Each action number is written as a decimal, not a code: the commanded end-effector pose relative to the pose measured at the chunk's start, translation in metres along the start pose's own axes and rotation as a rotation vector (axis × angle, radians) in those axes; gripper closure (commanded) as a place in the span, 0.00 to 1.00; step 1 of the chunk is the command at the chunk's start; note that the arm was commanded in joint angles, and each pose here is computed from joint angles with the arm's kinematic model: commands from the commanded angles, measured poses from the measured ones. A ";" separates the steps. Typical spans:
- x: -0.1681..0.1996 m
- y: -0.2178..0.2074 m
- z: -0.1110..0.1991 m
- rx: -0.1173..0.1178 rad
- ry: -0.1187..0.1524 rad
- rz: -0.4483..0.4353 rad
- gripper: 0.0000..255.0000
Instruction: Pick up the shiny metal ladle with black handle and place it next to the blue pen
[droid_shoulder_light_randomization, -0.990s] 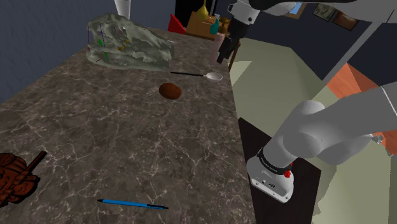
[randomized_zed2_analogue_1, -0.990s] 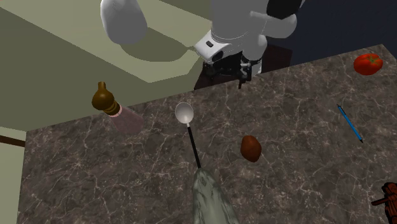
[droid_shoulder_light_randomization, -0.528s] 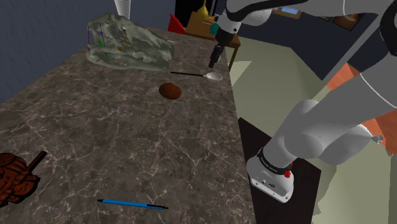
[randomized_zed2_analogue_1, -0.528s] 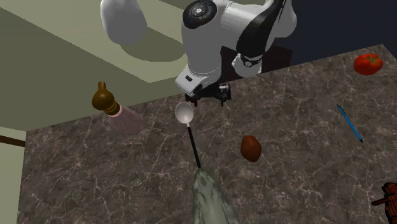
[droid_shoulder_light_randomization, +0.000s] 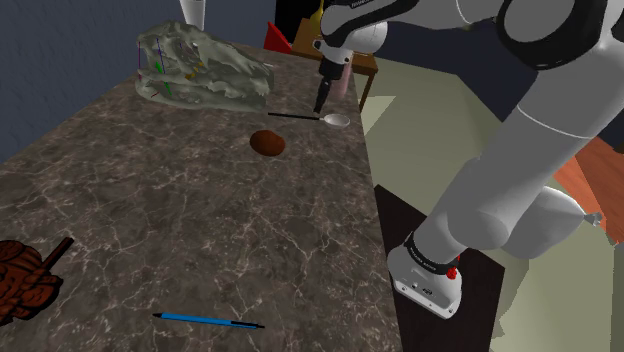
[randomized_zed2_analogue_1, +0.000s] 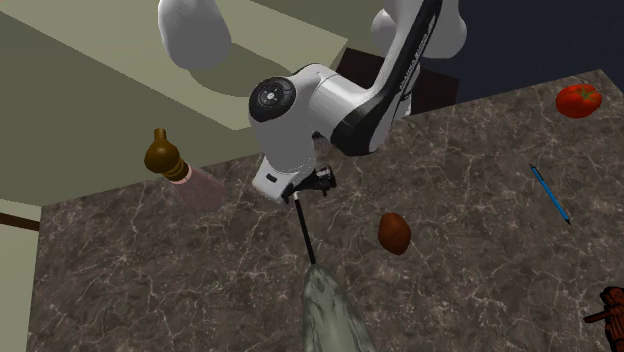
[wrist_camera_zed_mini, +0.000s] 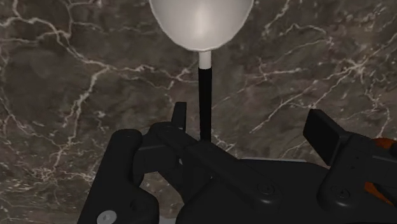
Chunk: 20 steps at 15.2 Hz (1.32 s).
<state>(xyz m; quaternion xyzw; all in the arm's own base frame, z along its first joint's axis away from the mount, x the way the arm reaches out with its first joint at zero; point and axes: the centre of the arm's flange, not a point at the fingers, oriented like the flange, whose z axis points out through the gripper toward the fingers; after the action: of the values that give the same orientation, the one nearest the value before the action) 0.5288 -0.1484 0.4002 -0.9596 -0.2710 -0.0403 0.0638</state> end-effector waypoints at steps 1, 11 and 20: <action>0.017 0.018 0.018 0.003 -0.006 -0.054 0.00; 0.025 0.027 0.068 0.004 -0.010 -0.083 0.00; 0.024 0.027 0.068 0.005 -0.010 -0.083 1.00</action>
<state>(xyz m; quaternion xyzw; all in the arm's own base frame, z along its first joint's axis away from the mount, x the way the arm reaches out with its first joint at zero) 0.5669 -0.1495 0.3341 -0.9477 -0.3107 -0.0386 0.0622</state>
